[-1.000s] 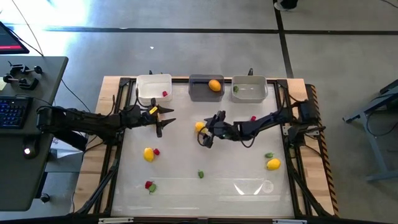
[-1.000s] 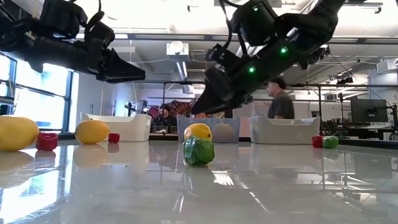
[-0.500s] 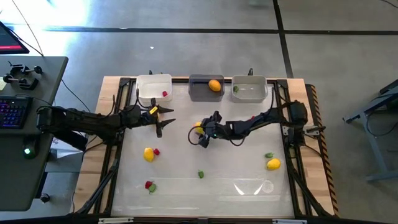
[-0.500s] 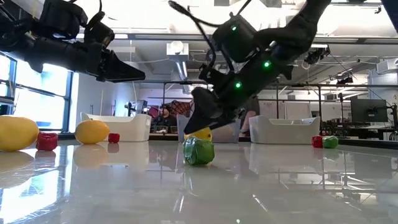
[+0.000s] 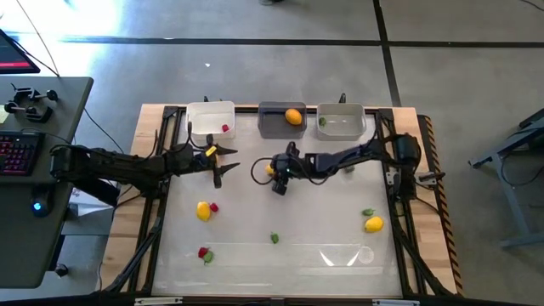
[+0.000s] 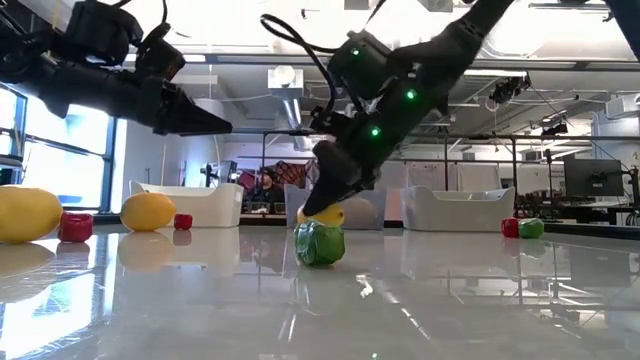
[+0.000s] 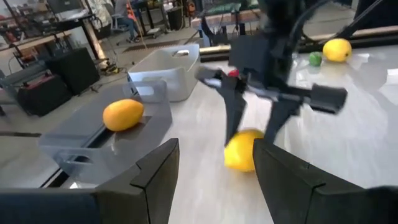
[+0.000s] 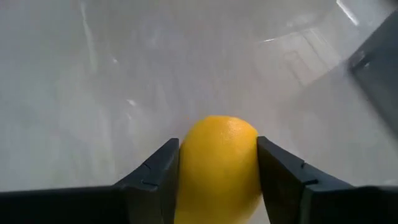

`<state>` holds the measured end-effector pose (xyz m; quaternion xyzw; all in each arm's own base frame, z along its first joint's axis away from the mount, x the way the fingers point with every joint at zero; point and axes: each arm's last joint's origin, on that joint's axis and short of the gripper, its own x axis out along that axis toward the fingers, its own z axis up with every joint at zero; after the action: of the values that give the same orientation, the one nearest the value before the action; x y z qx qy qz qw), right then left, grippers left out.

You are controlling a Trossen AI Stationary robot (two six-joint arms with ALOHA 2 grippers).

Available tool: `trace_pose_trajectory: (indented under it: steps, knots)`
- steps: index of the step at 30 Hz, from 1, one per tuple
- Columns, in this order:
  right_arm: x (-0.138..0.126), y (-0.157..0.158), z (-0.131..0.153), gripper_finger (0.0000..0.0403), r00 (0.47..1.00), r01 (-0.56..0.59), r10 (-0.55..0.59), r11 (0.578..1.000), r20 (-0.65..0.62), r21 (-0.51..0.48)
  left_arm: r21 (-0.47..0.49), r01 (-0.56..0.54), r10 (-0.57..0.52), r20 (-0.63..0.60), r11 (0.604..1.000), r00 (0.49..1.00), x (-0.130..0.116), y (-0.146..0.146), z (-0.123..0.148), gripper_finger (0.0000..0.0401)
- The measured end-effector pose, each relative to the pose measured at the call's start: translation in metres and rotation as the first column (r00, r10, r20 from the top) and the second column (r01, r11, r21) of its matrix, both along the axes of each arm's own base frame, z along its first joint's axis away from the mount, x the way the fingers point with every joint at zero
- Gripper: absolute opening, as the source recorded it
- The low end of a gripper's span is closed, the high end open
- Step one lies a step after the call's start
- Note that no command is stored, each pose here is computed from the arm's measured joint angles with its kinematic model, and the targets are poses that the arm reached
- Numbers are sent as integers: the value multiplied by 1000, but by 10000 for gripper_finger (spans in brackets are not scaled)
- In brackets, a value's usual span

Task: Sort produce into baskets
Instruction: Put the lemon into the black bin

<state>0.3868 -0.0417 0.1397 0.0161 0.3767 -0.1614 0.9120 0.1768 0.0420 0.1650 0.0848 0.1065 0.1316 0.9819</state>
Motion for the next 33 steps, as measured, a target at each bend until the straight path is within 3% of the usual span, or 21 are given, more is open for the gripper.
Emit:
trace_pose_trajectory:
  steps: [6,10,16,20,26,30,33]
  knots:
    - [1,-40,51,153,990,-103,83,977,-111,-188,-17,-6,5,-33,1000,999,-1,0,-3,191]
    - [-2,-84,72,156,962,-238,180,921,-206,-309,-9,-14,13,-40,1000,999,-1,0,-4,191]
    - [-23,-151,85,154,912,-408,354,835,-207,-369,10,-39,40,-35,999,999,-1,1,-3,191]
    - [-33,-177,88,154,897,-440,410,797,-164,-414,21,-38,39,-27,999,999,-1,1,-2,191]
    - [-27,-187,82,154,941,-337,324,865,-101,-373,23,-38,39,-15,999,999,-1,1,-1,191]
    - [-20,-192,80,154,973,-226,211,950,-88,-217,19,-39,39,-14,999,999,-1,1,-1,191]
    - [-21,-191,75,154,982,-170,159,978,-101,-121,13,-40,40,-13,999,999,-1,1,-1,191]
